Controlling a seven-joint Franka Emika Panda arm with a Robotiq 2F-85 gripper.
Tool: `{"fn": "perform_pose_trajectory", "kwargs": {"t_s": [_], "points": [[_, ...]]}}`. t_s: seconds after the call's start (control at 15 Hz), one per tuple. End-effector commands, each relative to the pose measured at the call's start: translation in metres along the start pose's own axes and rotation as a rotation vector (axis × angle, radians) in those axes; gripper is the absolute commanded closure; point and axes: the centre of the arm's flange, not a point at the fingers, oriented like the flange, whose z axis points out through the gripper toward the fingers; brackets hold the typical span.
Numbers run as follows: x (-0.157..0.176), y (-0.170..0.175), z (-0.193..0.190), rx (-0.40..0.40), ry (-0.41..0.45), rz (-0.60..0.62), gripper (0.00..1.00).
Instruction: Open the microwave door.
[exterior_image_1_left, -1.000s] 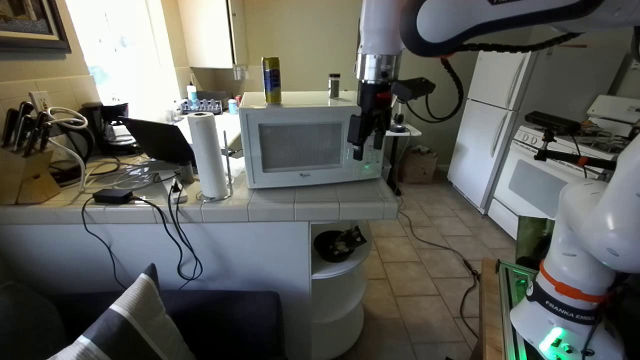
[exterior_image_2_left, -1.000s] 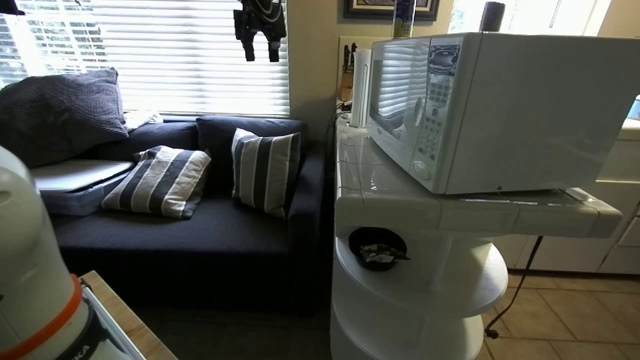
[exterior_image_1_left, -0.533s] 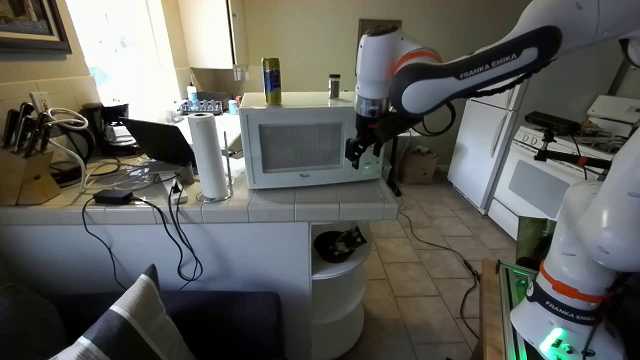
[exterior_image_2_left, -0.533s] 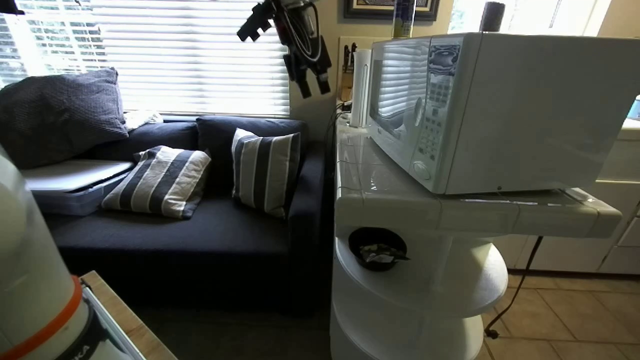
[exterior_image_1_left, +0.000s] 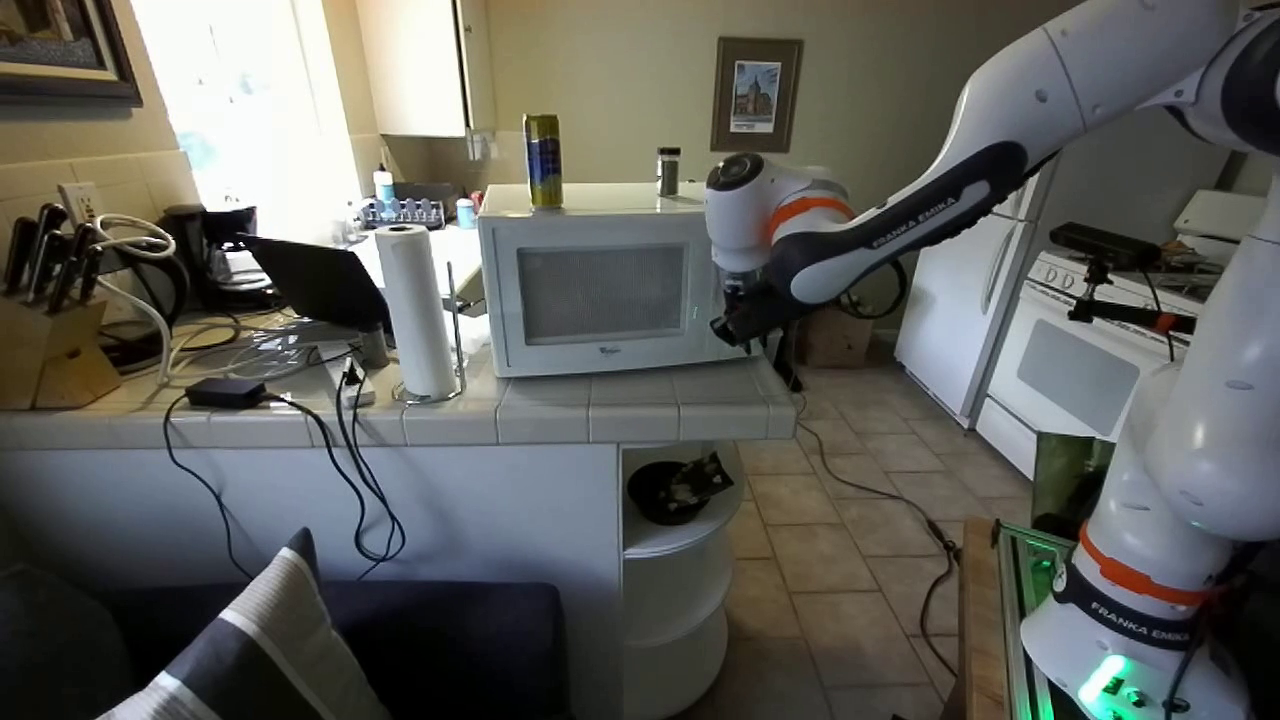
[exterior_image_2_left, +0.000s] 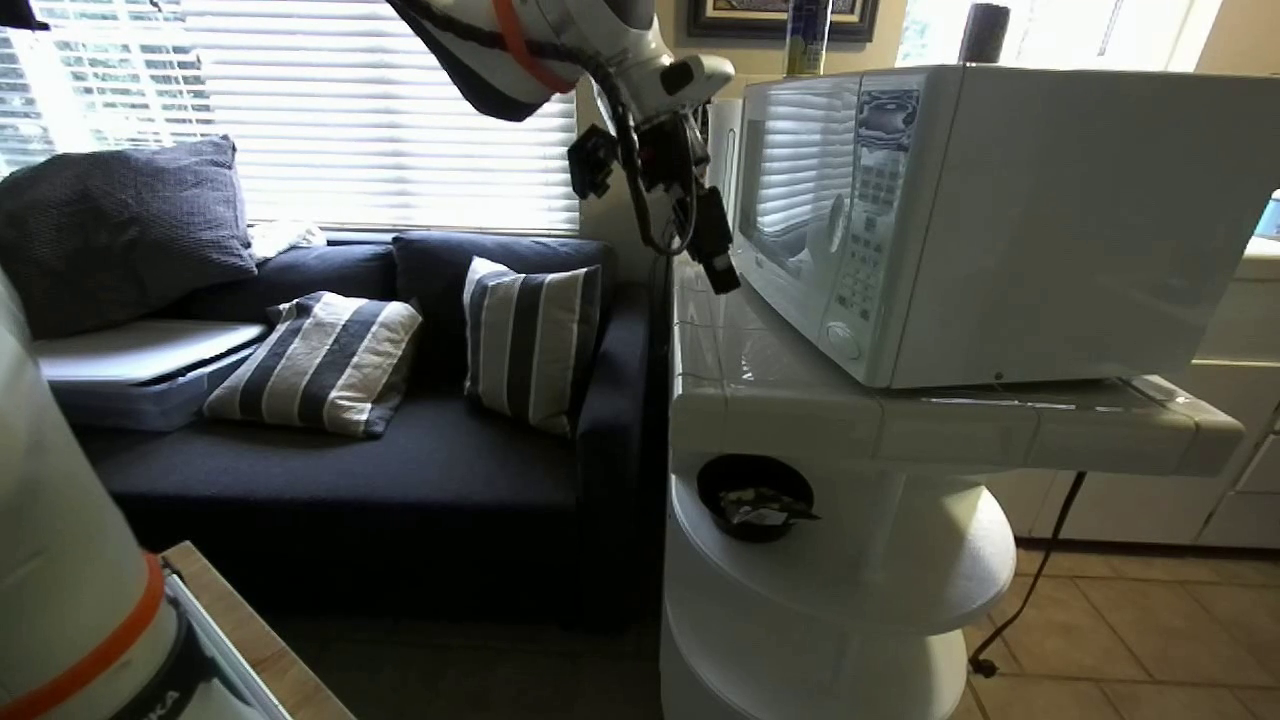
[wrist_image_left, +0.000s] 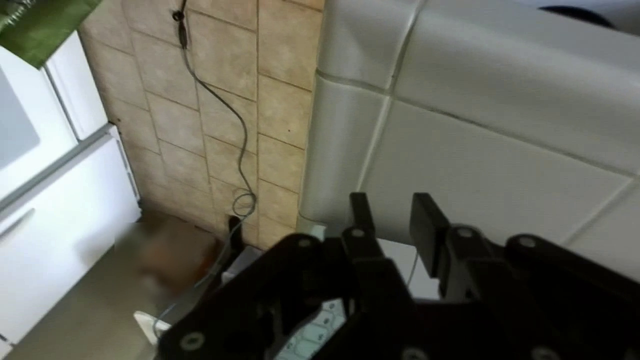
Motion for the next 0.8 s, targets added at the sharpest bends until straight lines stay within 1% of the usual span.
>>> {"fn": "perform_pose_trajectory", "kwargs": {"t_s": [0.0, 0.13, 0.33, 0.53, 0.73], "points": [[0.008, -0.01, 0.04, -0.083, -0.027, 0.182, 0.99], [0.015, -0.011, 0.057, -0.108, -0.022, 0.275, 1.0], [0.026, -0.003, 0.071, -0.111, -0.011, 0.366, 1.0], [0.033, 0.0, 0.079, -0.101, -0.005, 0.398, 1.0], [0.04, -0.002, 0.087, -0.086, 0.036, 0.396, 1.0]]}}
